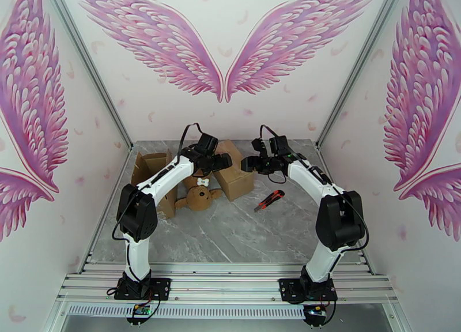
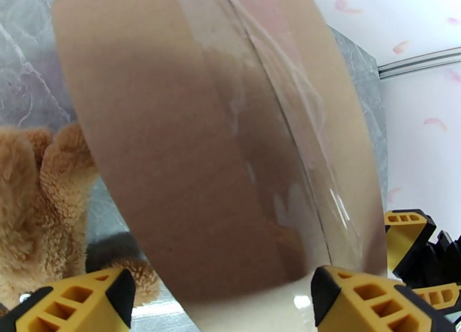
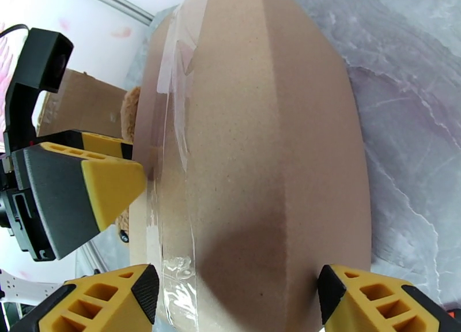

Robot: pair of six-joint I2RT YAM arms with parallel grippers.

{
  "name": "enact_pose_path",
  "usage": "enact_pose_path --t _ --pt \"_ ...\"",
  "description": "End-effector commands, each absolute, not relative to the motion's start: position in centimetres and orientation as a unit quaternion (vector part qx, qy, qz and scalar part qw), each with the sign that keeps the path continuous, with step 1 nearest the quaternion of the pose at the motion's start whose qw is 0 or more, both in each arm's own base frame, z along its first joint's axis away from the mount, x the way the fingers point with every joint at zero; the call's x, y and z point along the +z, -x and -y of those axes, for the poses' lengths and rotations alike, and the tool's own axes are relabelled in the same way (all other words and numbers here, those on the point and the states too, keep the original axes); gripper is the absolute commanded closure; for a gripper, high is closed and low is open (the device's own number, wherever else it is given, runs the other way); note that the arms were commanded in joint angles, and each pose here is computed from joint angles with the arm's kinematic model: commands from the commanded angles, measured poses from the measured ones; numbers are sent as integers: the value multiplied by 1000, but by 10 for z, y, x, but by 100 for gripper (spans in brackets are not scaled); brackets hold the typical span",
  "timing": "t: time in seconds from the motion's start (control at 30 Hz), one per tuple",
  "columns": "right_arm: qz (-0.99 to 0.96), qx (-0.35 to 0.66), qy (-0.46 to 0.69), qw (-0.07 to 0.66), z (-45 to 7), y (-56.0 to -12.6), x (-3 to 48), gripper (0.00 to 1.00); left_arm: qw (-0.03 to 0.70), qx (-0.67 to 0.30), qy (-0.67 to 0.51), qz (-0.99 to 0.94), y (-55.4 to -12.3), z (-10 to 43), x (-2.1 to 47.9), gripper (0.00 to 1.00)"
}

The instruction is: Unpack the express box

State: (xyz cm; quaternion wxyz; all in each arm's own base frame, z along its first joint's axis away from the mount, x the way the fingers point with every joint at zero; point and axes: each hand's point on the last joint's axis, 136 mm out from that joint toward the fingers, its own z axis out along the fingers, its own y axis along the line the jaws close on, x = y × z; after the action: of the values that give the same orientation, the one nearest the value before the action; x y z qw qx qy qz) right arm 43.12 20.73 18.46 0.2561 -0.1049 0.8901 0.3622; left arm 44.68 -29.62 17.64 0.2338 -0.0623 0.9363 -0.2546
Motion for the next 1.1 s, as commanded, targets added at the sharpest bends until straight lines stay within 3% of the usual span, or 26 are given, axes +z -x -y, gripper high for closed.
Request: enact_pose_path --t 0.0,0.33,0.77,0.9,1.07 --pt "-886 373 113 252 -219 -416 189 24 231 -276 34 -933 -439 306 184 16" --pt "-891 372 91 245 -217 -372 182 28 186 -289 -22 -939 -404 328 169 25" --pt "-912 331 27 240 -184 -315 162 26 177 -295 -42 -938 -338 340 165 28" --pt "-924 269 -8 270 -156 -313 168 15 188 -278 -41 -941 -330 332 166 27" --pt "-905 215 -39 366 -123 -314 203 4 224 -257 -39 -939 -338 315 181 26"
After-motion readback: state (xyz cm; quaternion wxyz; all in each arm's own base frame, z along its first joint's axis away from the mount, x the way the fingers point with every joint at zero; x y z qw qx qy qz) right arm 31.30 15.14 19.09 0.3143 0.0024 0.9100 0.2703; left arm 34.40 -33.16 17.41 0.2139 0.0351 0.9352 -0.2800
